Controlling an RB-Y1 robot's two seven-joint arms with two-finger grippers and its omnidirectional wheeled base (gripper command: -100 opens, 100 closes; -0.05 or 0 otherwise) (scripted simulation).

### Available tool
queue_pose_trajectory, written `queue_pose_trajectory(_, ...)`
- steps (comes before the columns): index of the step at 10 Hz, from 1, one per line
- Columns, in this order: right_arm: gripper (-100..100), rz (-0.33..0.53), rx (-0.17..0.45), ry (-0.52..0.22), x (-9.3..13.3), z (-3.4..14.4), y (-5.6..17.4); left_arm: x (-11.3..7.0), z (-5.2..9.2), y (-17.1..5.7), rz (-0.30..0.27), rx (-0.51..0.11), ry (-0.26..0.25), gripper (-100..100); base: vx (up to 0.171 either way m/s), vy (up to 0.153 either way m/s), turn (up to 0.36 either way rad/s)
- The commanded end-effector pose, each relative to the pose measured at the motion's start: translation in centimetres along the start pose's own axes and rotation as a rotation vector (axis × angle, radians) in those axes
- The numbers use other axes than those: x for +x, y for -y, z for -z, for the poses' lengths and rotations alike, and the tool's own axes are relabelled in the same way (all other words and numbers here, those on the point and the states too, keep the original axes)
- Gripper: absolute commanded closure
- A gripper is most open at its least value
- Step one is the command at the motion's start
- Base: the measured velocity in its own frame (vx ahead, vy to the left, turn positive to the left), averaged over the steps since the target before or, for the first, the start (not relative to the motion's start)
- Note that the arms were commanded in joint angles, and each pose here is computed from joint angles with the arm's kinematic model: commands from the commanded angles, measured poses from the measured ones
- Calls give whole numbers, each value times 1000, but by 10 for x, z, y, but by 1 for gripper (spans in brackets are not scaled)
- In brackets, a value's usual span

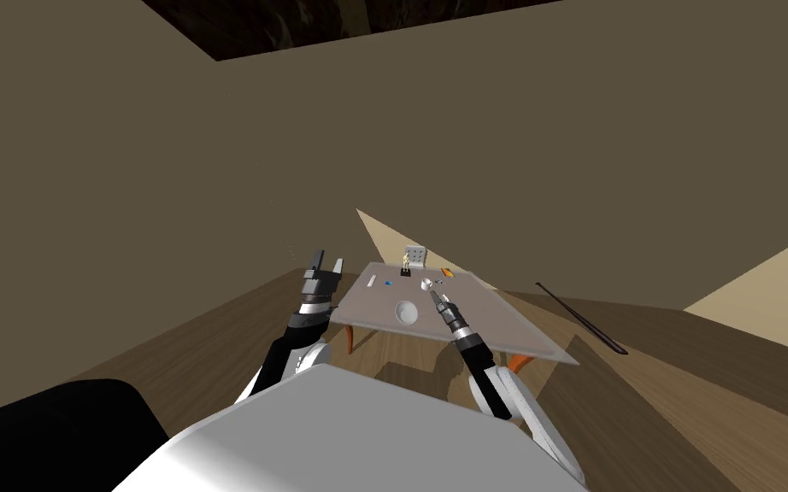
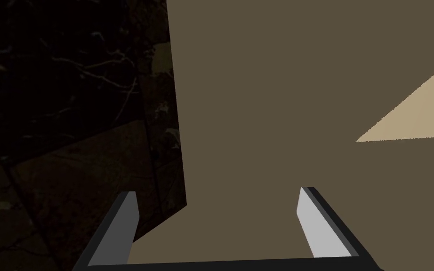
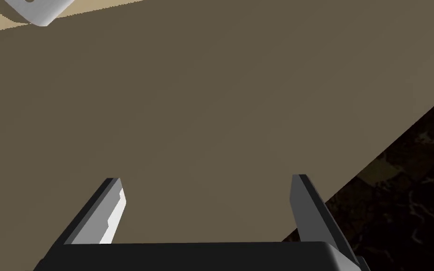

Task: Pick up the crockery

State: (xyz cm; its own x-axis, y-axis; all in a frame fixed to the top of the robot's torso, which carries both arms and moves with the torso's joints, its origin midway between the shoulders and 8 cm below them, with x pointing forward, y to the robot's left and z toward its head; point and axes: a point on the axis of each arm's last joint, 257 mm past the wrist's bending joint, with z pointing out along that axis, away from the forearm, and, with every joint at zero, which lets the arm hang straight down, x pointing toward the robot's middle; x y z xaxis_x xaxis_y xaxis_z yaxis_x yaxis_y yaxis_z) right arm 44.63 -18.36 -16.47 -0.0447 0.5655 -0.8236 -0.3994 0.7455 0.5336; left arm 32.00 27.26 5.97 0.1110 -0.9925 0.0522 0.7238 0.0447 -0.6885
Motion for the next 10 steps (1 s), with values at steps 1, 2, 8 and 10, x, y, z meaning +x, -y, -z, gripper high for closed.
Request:
queue_pose_trajectory(1, -100, 36, 2, -18, 7, 0, 3, 0, 0, 0, 0, 0, 0, 0, 5, 45, 4)
queue_pose_trajectory(2, -100, 79, 18, -57, 21, -2, 16, 0, 0, 0, 0, 0, 0, 0, 21, 65, -67)
queue_pose_trajectory(8, -100, 257, 44, -176, 58, -5, 44, 0, 0, 0, 0, 0, 0, 0, 6, 72, -46)
queue_pose_trajectory(10, -100, 319, 48, -219, 70, -8, 55, 0, 0, 0, 0, 0, 0, 0, 7, 51, -24)
